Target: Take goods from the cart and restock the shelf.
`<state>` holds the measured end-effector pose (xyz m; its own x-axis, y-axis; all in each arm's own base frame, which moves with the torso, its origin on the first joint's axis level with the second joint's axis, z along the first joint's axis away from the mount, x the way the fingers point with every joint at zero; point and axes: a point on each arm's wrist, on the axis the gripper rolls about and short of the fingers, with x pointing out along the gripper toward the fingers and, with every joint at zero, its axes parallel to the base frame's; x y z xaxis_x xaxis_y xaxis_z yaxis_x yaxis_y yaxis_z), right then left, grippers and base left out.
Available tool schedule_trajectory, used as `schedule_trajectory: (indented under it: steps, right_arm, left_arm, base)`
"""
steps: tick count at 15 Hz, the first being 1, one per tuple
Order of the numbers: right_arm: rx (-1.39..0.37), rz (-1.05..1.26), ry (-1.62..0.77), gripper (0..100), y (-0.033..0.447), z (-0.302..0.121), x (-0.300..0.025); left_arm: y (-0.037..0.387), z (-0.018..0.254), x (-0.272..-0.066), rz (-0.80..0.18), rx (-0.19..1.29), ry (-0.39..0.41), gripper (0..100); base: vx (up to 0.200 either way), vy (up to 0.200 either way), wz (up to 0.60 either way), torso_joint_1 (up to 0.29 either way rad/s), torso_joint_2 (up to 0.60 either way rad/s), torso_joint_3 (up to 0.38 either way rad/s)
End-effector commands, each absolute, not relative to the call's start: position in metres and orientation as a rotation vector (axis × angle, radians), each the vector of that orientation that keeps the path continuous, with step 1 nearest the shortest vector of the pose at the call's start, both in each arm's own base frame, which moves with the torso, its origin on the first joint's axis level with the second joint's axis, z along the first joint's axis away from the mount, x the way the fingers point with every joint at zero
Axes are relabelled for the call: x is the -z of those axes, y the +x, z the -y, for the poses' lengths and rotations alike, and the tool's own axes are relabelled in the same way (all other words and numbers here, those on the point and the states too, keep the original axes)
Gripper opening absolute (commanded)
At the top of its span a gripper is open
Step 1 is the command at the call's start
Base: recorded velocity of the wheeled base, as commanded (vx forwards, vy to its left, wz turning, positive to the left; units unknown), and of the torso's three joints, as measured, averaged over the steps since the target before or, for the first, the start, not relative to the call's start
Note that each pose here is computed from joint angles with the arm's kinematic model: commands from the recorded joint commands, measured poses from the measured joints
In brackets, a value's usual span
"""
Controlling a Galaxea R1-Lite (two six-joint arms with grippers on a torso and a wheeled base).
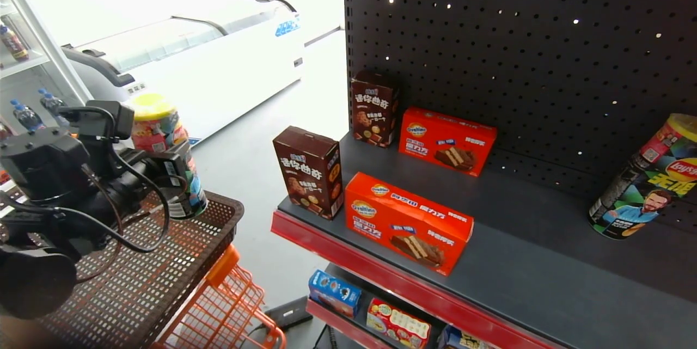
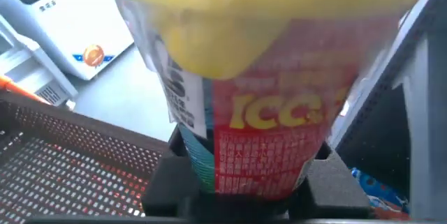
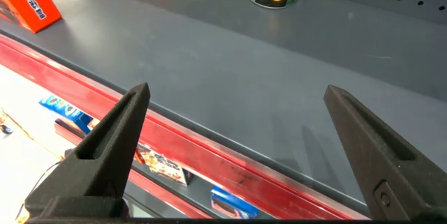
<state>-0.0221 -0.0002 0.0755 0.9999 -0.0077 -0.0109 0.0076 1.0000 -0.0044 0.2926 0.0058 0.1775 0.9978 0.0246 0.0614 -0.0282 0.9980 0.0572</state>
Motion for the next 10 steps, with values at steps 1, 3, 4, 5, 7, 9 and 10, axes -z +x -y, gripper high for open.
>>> schedule_trajectory:
  steps: [1,3,4,5,7,9,10]
  right_arm:
    - [0.008,-0.012,-0.005,100,-0.022,0.000,-0.076]
    - [0.008,-0.012,-0.005,100,-0.022,0.000,-0.076]
    - [0.008,-0.012,-0.005,100,-0.022,0.000,-0.076]
    - [0.008,-0.012,-0.005,100,-0.022,0.000,-0.076]
    - [0.008,-0.012,-0.005,100,-0.022,0.000,-0.076]
    - [0.008,-0.012,-0.005,100,-0.022,0.000,-0.076]
    - [0.008,-0.012,-0.005,100,-0.022,0.000,-0.076]
  left_arm:
    - [0.253,0.005,-0.222,0.152,0.042,0.059,0]
    - [0.227,0.022,-0.220,0.110,0.190,0.058,0]
    - [0.211,0.033,-0.221,0.095,0.272,0.053,0]
    - [0.201,0.041,-0.224,0.072,0.322,0.052,0]
    - [0.177,0.058,-0.237,0.042,0.438,0.046,0]
    - [0.152,0.072,-0.251,0.001,0.563,0.037,0]
    - [0.142,0.075,-0.256,-0.026,0.605,0.037,0]
  base:
    - [0.000,0.000,0.00,0.000,0.00,0.000]
    - [0.000,0.000,0.00,0.000,0.00,0.000]
    - [0.000,0.000,0.00,0.000,0.00,0.000]
    - [0.000,0.000,0.00,0.000,0.00,0.000]
    - [0.000,0.000,0.00,0.000,0.00,0.000]
    - [0.000,0.000,0.00,0.000,0.00,0.000]
    - [0.000,0.000,0.00,0.000,0.00,0.000]
